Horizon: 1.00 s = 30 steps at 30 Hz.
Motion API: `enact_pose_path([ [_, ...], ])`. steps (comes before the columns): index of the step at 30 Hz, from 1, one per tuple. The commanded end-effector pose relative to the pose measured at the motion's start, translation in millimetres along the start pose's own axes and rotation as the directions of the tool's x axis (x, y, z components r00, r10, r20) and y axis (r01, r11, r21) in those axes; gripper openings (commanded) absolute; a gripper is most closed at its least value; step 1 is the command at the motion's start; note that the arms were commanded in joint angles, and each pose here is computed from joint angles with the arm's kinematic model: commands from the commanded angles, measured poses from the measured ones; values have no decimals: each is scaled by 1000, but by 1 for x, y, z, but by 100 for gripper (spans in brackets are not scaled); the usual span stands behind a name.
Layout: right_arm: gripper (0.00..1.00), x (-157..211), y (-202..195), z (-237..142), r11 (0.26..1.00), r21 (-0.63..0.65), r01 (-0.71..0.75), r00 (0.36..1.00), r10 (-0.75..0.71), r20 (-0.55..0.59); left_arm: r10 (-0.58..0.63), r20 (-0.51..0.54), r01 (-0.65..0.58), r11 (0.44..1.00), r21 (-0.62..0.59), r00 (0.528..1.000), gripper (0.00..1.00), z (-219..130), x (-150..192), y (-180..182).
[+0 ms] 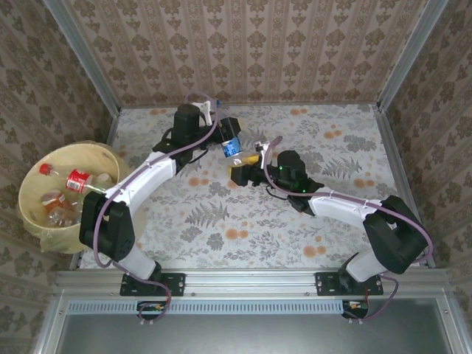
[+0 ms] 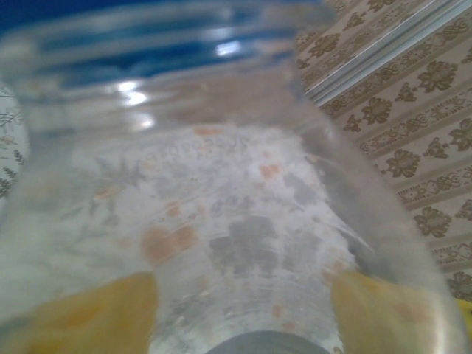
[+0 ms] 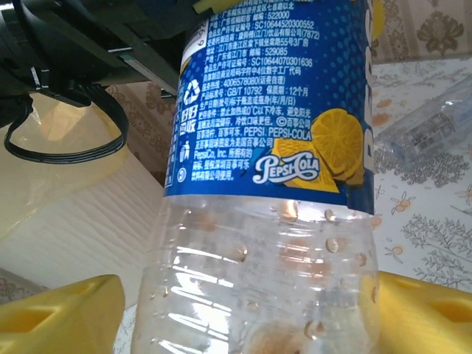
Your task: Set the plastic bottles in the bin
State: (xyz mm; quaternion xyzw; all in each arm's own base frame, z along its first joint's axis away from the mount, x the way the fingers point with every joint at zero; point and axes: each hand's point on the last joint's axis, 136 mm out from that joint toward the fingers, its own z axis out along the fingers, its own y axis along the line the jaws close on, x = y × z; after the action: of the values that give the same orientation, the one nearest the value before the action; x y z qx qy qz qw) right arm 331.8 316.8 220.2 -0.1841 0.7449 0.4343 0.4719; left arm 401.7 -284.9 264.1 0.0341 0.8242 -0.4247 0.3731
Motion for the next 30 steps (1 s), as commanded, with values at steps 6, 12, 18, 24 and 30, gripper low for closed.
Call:
enact_pose_path([
  [6,100,-36,5,-27,986,96,139,986,-147,73,61,44,-57,996,-71,997,62,-20,-20,-3],
  [12,100,-43,-61,-53,884,459,94,980,-164,115,112,53,-96,965,-243,992,62,-43,-24,17],
  [18,100,-25,-110,-73,810,583,-65,990,-20,137,136,65,-105,930,-353,989,63,-75,-26,32],
  [24,100,-17,-124,-81,791,600,-119,987,28,159,206,116,-126,865,-485,972,63,-131,-44,41],
  [30,100,-16,-130,-82,779,611,-137,986,48,161,308,136,-163,771,-616,942,63,-192,-54,37],
])
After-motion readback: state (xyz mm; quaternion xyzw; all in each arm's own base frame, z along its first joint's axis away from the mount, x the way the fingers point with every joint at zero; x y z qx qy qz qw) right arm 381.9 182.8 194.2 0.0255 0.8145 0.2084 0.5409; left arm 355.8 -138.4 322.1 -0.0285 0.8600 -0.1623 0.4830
